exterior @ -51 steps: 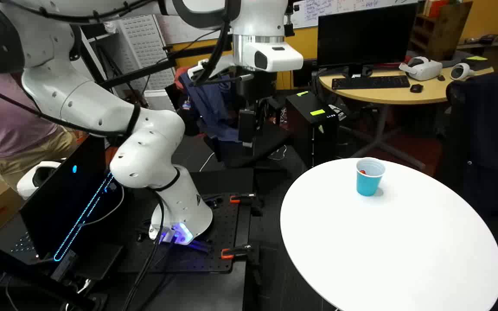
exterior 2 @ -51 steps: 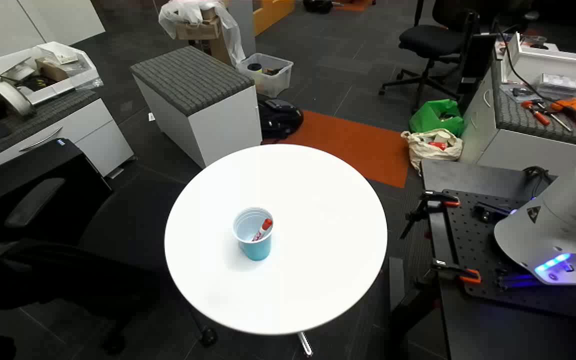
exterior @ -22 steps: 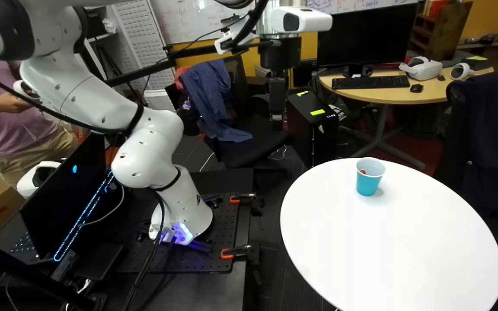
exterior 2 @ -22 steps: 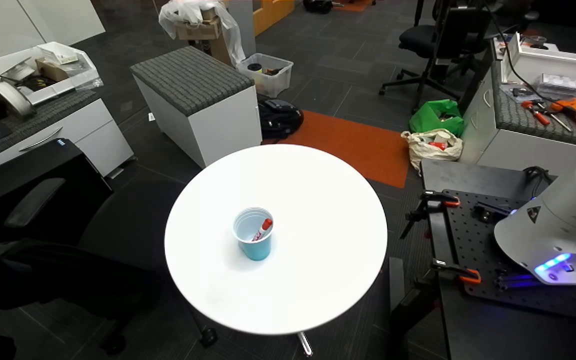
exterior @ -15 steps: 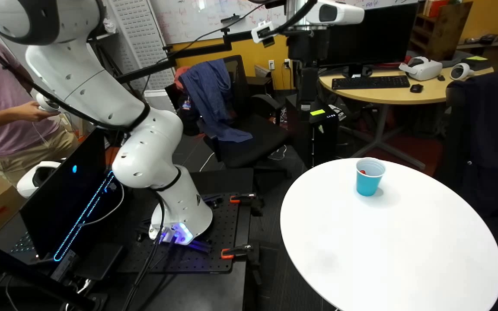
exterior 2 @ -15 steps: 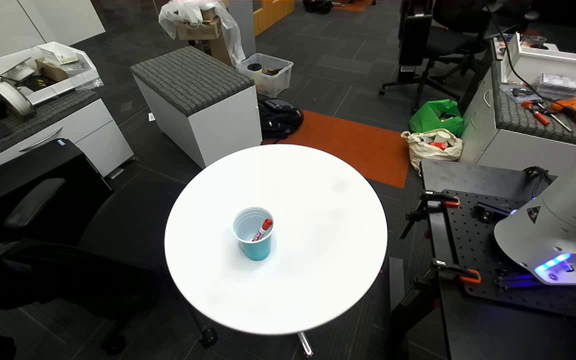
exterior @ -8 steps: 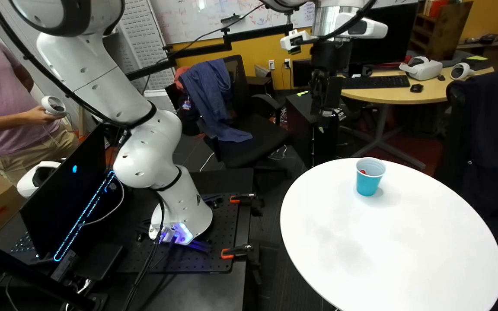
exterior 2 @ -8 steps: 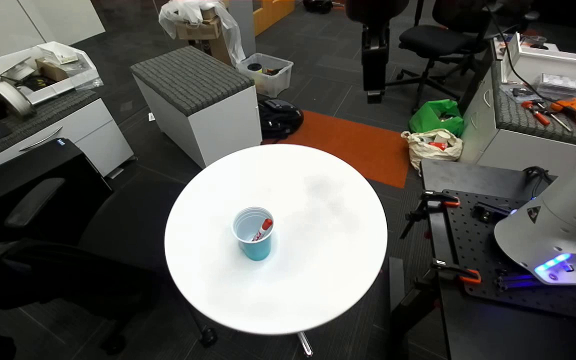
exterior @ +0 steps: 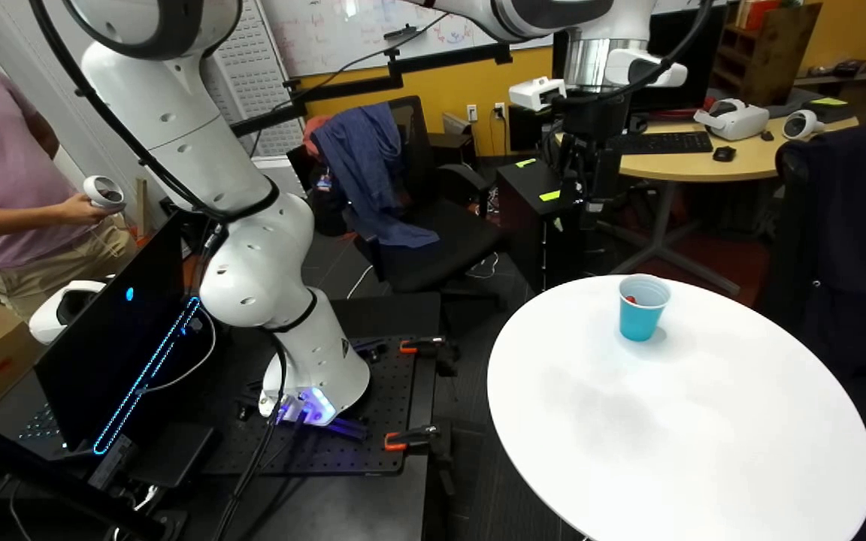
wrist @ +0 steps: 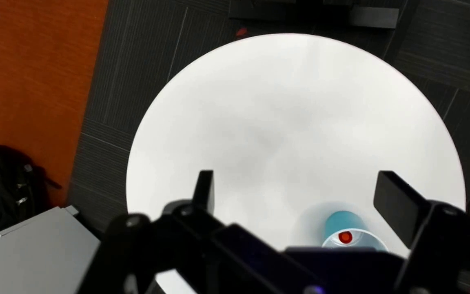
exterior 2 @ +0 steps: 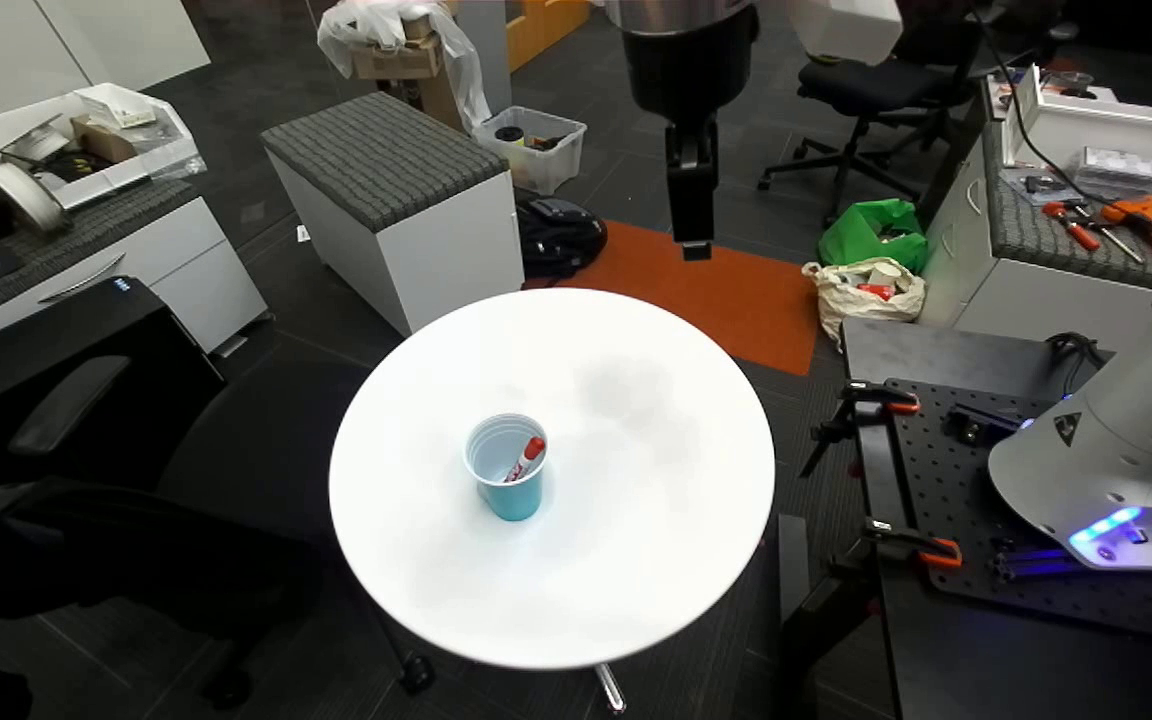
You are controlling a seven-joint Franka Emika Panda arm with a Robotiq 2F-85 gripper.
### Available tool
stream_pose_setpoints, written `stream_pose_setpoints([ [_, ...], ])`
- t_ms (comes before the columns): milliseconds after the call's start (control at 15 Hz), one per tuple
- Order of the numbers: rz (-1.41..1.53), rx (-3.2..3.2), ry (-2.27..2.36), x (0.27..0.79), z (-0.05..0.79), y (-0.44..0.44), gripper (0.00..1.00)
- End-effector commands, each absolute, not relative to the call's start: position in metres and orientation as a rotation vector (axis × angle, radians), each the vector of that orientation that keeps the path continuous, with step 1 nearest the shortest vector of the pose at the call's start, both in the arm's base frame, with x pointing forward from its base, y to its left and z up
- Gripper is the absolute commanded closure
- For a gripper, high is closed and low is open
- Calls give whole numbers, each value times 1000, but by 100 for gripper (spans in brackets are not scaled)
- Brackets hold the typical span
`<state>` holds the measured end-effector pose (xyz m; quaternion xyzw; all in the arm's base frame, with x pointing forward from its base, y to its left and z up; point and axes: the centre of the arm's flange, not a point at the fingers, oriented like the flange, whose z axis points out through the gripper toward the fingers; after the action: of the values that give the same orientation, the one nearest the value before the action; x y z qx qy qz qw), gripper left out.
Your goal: Remove the marker from the cup and put it on the table
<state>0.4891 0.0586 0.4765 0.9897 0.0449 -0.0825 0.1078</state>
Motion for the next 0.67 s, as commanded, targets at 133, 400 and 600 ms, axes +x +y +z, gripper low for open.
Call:
stream_pose_setpoints([
  [133,-264,2913,165,518,457,69,0],
  [400,-299,2912,162,511,448,67,0],
  [600,-308,2911,169,513,444,70,0],
])
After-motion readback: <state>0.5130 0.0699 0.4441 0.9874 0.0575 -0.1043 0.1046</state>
